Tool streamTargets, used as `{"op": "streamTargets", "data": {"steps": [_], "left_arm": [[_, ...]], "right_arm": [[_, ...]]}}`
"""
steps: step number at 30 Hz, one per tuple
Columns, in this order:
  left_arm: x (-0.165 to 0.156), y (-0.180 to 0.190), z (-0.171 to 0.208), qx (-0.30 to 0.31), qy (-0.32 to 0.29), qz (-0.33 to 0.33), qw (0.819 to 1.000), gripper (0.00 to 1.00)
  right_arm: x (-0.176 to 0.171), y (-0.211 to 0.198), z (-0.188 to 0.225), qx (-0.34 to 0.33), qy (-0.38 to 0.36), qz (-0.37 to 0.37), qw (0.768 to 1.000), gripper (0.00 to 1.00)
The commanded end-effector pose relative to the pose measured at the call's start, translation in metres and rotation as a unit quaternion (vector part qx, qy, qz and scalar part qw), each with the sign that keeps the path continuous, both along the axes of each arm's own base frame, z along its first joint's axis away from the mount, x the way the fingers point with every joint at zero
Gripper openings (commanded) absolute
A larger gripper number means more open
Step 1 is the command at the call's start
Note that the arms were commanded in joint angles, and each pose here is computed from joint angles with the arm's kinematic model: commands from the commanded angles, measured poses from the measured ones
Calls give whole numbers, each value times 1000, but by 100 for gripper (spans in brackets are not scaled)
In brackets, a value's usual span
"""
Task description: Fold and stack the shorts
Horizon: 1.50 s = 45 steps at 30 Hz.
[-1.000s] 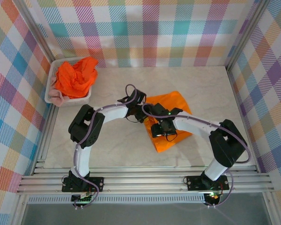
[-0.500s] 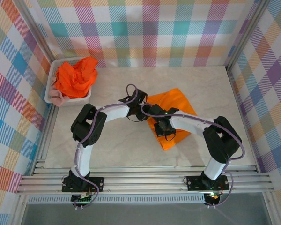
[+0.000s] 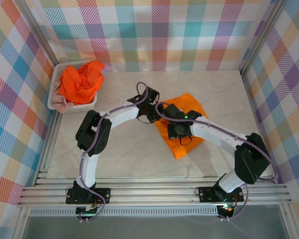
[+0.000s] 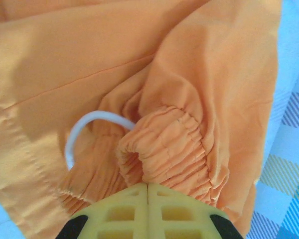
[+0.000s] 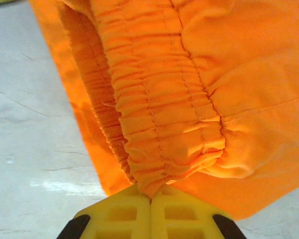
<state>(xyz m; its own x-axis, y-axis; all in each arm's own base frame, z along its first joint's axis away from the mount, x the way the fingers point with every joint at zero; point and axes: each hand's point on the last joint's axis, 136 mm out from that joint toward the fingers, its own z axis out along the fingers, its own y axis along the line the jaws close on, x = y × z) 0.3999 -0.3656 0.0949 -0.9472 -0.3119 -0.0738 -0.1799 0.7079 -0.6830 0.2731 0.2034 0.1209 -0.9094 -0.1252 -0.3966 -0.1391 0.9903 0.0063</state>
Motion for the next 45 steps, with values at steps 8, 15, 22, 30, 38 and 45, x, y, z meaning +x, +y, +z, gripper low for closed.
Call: {"op": "streamTargets", "data": {"steps": [8,15,22,30,38,45], "left_arm": [[3,16,91,-4,-75,-15,997,0],[-19,50,33,33,-50,1,998,0],[-29,79,-35,57,-26,21,998,0],[-20,86,13,29,-90,23,995,35],[-17,46,98,-102,-123,4,987,88],[-19,4,77,-141,-77,-4,987,96]], "right_arm": [[-16,7,53,49,-2,43,998,0],[-59,61,-12,180,128,57,974,6],[-100,104,-64,265,248,71,929,24],[-99,102,-13,340,217,122,907,56],[-43,64,40,409,137,57,900,82],[-23,52,8,437,148,-38,886,84]]}}
